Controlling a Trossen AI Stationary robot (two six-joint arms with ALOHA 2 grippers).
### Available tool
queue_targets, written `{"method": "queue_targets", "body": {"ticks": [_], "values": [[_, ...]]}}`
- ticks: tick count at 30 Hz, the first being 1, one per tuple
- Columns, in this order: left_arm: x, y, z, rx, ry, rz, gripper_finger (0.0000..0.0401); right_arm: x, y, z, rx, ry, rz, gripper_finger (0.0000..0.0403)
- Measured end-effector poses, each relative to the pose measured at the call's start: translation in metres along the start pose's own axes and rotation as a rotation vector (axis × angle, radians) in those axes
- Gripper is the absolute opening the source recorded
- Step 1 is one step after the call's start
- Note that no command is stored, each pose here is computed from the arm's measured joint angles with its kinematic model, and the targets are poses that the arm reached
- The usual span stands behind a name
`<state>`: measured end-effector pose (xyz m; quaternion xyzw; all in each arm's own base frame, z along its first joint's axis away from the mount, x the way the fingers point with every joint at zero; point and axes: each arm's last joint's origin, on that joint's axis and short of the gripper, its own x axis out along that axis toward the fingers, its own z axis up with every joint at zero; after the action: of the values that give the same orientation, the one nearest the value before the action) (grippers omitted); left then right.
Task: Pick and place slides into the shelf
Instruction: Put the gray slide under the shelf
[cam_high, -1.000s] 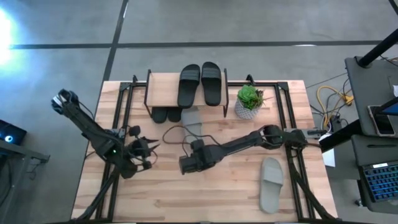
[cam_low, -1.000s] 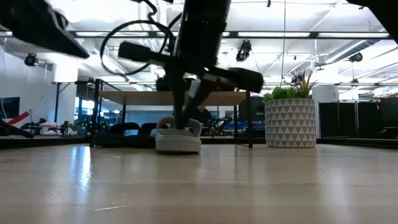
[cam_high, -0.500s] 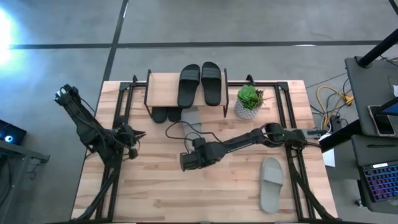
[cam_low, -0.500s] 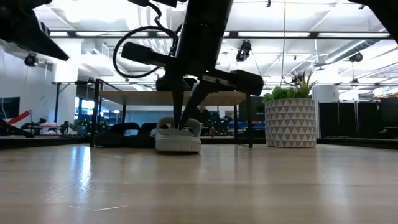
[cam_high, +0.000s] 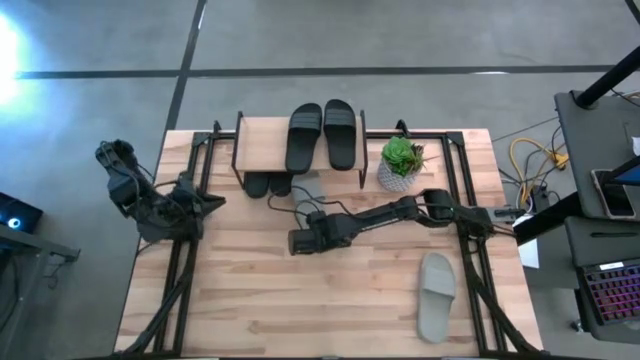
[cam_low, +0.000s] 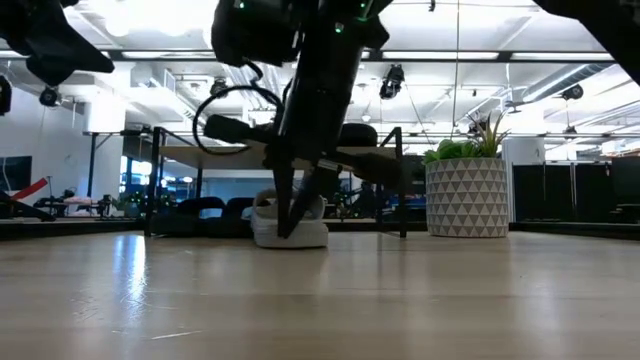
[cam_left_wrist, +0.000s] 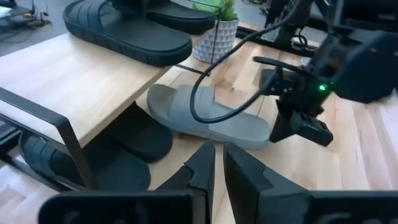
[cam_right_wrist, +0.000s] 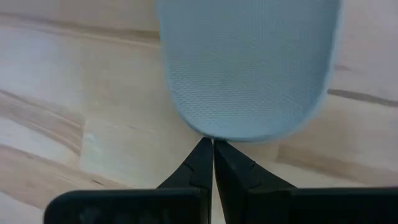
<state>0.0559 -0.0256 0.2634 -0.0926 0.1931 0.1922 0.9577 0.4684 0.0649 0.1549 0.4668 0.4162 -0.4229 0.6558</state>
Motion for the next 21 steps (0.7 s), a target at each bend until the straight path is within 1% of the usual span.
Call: {"method": "queue_targets", "body": {"ticks": [5,9,12,16,18,21], "values": [[-0.003,0.008,0.001,-0.024,-0.018,-0.016,0.0019,0.000,0.001,0.005,-0.032,0.009,0.001,0.0008],[-0.003,0.010,0.000,-0.029,-0.032,-0.010,0.0019,-0.014,0.012,0.009,-0.091,-0.017,0.062,0.0008],[-0.003,0.009,0.000,-0.026,-0.032,-0.008,0.0019,-0.013,0.012,0.016,-0.108,-0.049,0.050,0.0008],[-0.001,0.006,0.000,-0.010,-0.028,0.001,0.0019,-0.005,0.006,0.027,-0.118,-0.013,0.022,0.0008],[-0.001,0.004,-0.001,0.000,-0.024,0.006,0.0019,-0.004,0.005,0.026,-0.125,0.023,0.027,0.0008],[0.001,0.001,-0.002,0.020,-0.017,0.016,0.0019,-0.006,0.006,0.013,-0.145,0.064,0.032,0.0008]]}}
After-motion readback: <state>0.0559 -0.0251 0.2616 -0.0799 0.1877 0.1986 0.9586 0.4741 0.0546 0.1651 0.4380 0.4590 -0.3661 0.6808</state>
